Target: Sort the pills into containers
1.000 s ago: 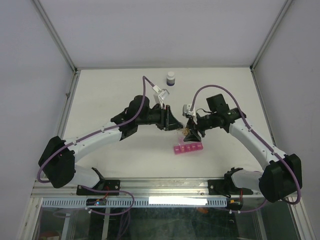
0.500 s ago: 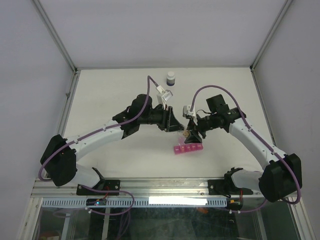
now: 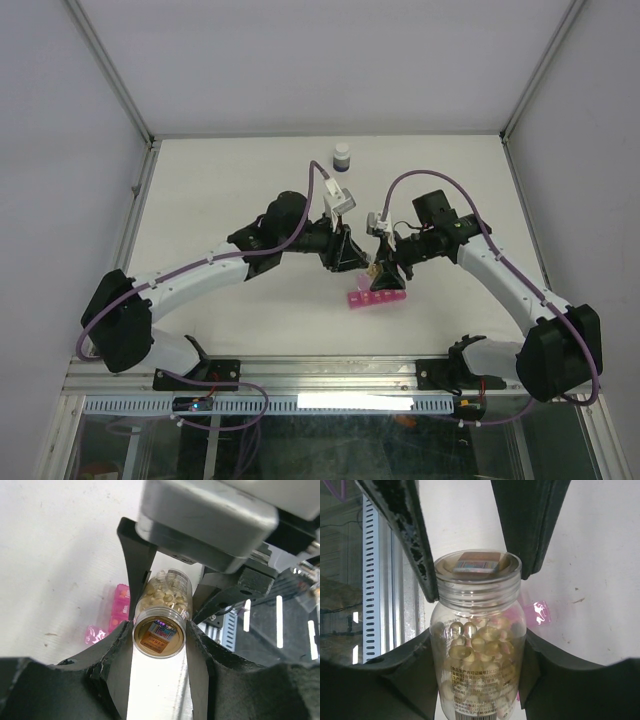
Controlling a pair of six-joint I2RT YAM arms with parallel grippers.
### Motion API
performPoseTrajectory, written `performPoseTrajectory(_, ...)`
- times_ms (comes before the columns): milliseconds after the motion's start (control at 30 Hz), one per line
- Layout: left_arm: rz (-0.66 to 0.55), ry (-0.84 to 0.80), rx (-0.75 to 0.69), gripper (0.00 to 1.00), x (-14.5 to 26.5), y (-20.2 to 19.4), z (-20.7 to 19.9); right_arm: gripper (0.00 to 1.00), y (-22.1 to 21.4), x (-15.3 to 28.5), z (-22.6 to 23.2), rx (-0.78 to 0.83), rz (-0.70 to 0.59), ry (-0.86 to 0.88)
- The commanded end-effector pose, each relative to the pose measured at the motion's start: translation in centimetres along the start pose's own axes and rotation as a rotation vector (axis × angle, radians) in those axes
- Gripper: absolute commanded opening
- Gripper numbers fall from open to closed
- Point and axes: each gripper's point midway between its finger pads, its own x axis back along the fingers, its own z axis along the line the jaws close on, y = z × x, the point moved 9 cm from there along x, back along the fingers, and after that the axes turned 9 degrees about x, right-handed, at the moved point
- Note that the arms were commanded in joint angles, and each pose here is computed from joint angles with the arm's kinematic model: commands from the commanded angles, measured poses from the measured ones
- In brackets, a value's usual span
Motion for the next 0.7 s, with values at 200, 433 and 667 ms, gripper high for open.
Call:
performPoseTrajectory(200, -0.002, -0.119, -0.41, 0.5, 0.9, -0.1, -1.9, 0.0, 4.0, 0.5, -0.9, 0.18, -0.19, 0.018)
performPoseTrajectory(433, -0.095, -0.055, -0.422, 0.74, 1.8, 1.3, -2.5, 0.0, 4.0, 0.6, -0.7, 0.193, -0.189, 0.023)
performPoseTrajectory(667, -0.258, 0.033, -0.417, 0.99, 4.4, 1.2, -3.1, 0.0, 4.0, 0.6, -0.6, 0.201, -0.188, 0.027)
